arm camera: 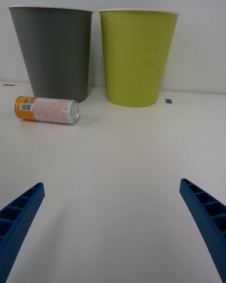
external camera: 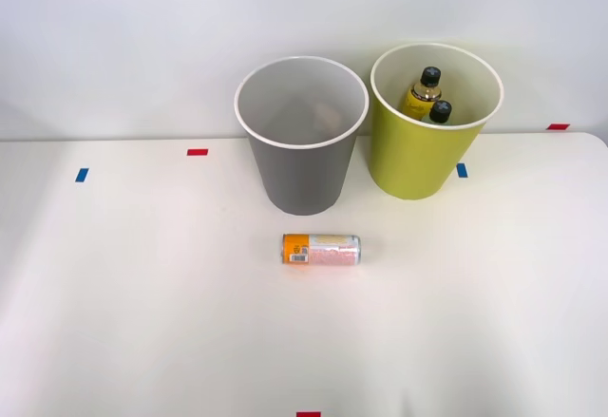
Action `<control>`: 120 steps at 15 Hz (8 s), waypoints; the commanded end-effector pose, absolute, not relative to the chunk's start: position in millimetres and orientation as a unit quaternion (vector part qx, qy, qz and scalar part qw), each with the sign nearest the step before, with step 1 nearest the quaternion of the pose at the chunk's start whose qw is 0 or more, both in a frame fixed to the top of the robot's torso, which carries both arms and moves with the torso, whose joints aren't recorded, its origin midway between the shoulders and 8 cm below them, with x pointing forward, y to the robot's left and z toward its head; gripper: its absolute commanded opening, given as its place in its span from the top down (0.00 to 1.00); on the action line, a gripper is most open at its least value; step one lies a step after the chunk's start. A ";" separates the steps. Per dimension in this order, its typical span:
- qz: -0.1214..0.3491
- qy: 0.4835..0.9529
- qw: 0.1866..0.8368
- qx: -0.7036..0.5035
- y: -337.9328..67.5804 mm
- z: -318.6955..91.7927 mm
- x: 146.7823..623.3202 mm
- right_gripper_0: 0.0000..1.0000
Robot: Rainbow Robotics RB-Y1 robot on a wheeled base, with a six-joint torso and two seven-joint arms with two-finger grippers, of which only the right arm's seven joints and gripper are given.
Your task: Put cans in the gray bin, plastic bottles in the light green bin
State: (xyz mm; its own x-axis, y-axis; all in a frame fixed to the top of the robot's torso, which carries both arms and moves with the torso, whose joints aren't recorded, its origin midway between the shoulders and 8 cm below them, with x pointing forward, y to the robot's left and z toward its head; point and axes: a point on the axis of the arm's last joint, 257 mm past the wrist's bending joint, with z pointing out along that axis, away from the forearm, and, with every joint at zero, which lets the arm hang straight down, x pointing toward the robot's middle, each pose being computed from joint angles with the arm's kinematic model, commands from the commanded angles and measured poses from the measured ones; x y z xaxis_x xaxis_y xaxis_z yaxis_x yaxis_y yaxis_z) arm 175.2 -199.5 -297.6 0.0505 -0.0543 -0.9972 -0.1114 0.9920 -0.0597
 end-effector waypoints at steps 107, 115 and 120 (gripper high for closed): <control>-0.069 0.661 0.258 -0.701 4.2 -266.1 440.5 0.00; -0.087 0.673 0.226 -0.699 8.5 -281.2 442.0 0.00; -0.087 0.684 0.221 -0.689 13.4 -288.9 450.7 0.00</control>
State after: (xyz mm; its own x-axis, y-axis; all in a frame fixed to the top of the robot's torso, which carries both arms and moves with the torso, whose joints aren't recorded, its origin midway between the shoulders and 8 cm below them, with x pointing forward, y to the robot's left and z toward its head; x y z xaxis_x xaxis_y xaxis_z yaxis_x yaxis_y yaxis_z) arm 449.0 12.8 -289.0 0.0478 -0.9817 -0.1845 -0.9070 0.0347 -0.4197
